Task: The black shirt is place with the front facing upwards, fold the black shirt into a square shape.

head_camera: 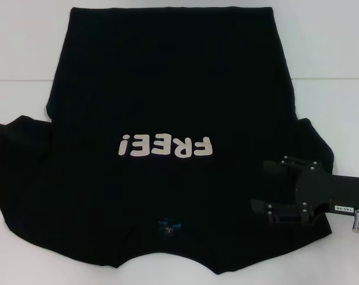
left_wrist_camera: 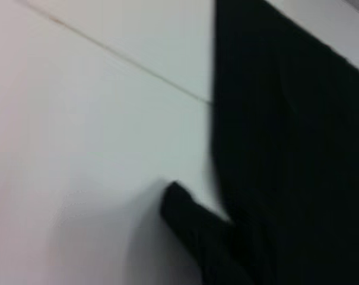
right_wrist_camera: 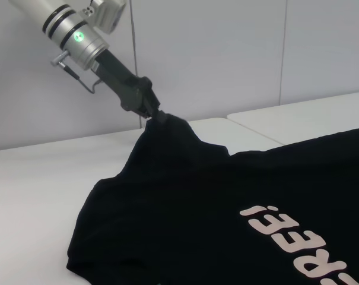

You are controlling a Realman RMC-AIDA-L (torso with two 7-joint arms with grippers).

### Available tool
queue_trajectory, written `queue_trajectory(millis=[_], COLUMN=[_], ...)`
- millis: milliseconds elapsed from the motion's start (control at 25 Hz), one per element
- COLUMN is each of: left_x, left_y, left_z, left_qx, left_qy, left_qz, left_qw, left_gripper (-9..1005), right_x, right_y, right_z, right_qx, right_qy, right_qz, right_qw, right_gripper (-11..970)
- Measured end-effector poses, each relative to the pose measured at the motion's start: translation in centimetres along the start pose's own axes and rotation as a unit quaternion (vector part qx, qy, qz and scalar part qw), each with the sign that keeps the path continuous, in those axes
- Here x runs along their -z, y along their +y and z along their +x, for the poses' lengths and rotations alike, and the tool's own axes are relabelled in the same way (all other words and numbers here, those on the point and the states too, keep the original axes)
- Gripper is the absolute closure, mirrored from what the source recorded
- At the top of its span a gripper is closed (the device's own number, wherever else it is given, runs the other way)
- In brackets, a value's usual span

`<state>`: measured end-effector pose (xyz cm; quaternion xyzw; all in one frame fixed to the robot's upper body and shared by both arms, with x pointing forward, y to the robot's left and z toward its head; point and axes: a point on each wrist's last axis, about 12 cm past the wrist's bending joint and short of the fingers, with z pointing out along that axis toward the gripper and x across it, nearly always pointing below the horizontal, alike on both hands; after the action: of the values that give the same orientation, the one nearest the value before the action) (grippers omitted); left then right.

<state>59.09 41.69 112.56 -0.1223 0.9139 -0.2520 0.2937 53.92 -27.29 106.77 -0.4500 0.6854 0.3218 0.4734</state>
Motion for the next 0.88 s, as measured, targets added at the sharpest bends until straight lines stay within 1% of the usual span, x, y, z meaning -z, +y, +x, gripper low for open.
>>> queue_trajectory(millis=[160, 280, 400, 560, 720, 880], left_x=[0.0, -0.5, -1.5, -3.1, -4.8, -6.5], left_y=[-2.0, -4.1, -6.2, -8.1, -9.2, -10.2], left_z=[-0.9, -1.4, -1.4, -0.4, 0.9, 2.6], left_qx=[-0.014, -0.029, -0.043, -0.052, -0.056, -0.039], left_qy=[-0.001, 0.005, 0.023, 0.042, 0.063, 0.085], left_qz=[0.037, 0.071, 0.097, 0.119, 0.127, 0.169], left_qw=[0.999, 0.997, 0.994, 0.991, 0.988, 0.981], left_gripper=[986, 983, 980, 975, 971, 966], right_x=[0.0, 0.0, -0.1, -0.2, -0.4, -0.4], right_y=[0.0, 0.0, 0.1, 0.2, 0.3, 0.2], right_z=[0.0, 0.0, 0.1, 0.2, 0.2, 0.2], right_qx=[0.0, -0.001, -0.002, -0.005, -0.007, -0.007], right_qy=[0.0, 0.0, -0.001, -0.002, -0.003, -0.003], right_qz=[0.0, 0.0, -0.002, -0.003, -0.004, -0.003], right_qw=[1.0, 1.0, 1.0, 1.0, 1.0, 1.0], right_gripper=[29, 29, 29, 28, 29, 28])
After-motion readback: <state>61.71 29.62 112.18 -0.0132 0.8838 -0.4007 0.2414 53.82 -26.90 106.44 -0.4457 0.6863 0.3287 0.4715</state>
